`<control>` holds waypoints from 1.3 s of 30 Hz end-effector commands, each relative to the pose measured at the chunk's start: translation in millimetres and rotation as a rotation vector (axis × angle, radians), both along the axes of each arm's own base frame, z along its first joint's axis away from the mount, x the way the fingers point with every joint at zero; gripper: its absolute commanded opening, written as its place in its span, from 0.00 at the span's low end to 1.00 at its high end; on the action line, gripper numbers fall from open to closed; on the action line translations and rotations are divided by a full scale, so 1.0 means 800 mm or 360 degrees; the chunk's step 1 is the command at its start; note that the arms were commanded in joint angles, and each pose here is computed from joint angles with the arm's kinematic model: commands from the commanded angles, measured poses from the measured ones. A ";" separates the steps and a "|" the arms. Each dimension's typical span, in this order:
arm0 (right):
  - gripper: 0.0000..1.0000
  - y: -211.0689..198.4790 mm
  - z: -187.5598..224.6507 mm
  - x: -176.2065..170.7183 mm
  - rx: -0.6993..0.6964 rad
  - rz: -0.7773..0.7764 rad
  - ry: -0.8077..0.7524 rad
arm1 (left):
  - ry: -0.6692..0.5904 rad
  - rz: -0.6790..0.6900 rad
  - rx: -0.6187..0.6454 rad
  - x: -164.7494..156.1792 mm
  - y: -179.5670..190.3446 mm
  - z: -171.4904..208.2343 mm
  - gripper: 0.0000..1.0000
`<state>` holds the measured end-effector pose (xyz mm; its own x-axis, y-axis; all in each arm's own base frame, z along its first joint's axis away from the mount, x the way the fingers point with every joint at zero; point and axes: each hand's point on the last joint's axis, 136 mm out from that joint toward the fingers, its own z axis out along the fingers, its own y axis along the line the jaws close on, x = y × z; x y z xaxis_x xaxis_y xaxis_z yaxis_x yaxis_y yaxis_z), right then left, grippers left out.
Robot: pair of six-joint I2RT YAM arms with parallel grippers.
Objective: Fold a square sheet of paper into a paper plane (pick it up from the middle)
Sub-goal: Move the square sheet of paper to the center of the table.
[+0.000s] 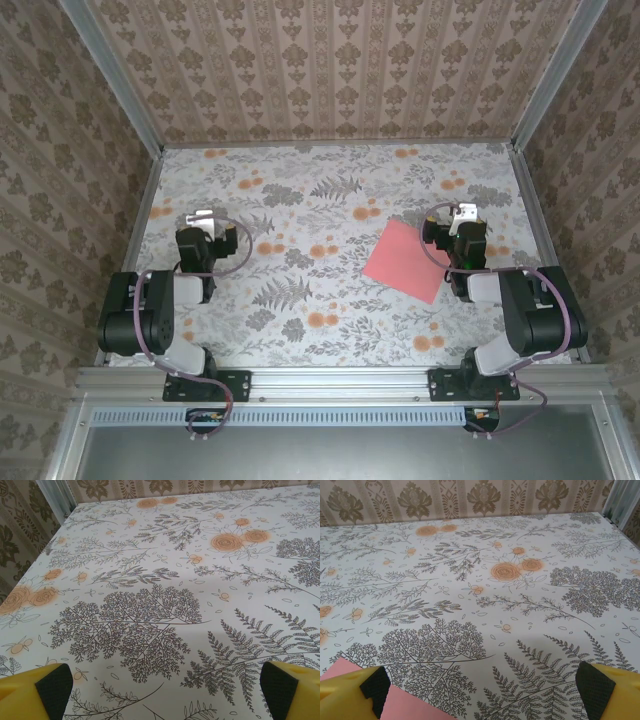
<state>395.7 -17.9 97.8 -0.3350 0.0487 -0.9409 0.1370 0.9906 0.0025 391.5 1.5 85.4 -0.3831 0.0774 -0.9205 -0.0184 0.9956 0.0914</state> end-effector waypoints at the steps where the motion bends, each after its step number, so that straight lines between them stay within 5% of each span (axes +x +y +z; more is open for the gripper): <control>1: 1.00 0.005 0.002 0.003 0.0001 0.0025 -0.0010 | -0.0044 -0.0024 0.0018 0.009 -0.001 0.011 1.00; 24: 1.00 0.005 0.002 0.002 0.0001 0.0025 -0.0015 | -0.0040 -0.0089 -0.0003 0.010 -0.007 0.011 1.00; 30: 1.00 0.005 0.057 -0.002 0.0001 0.0023 0.0000 | -0.0093 -0.0004 0.0011 0.002 0.002 0.031 1.00; 35: 1.00 0.007 0.092 -0.011 0.0248 -0.0067 0.0120 | -0.0048 0.0122 0.0017 -0.012 0.010 0.060 1.00; 39: 1.00 0.011 0.101 -0.027 0.0553 -0.0222 0.0335 | 0.0028 0.0262 -0.0288 -0.031 0.008 0.099 1.00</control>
<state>399.4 -15.4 210.1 -0.3181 0.2474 -0.9152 0.1985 0.9613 0.1909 378.4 2.9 154.6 -0.3337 0.0022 -0.9427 -0.0895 0.9954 0.0340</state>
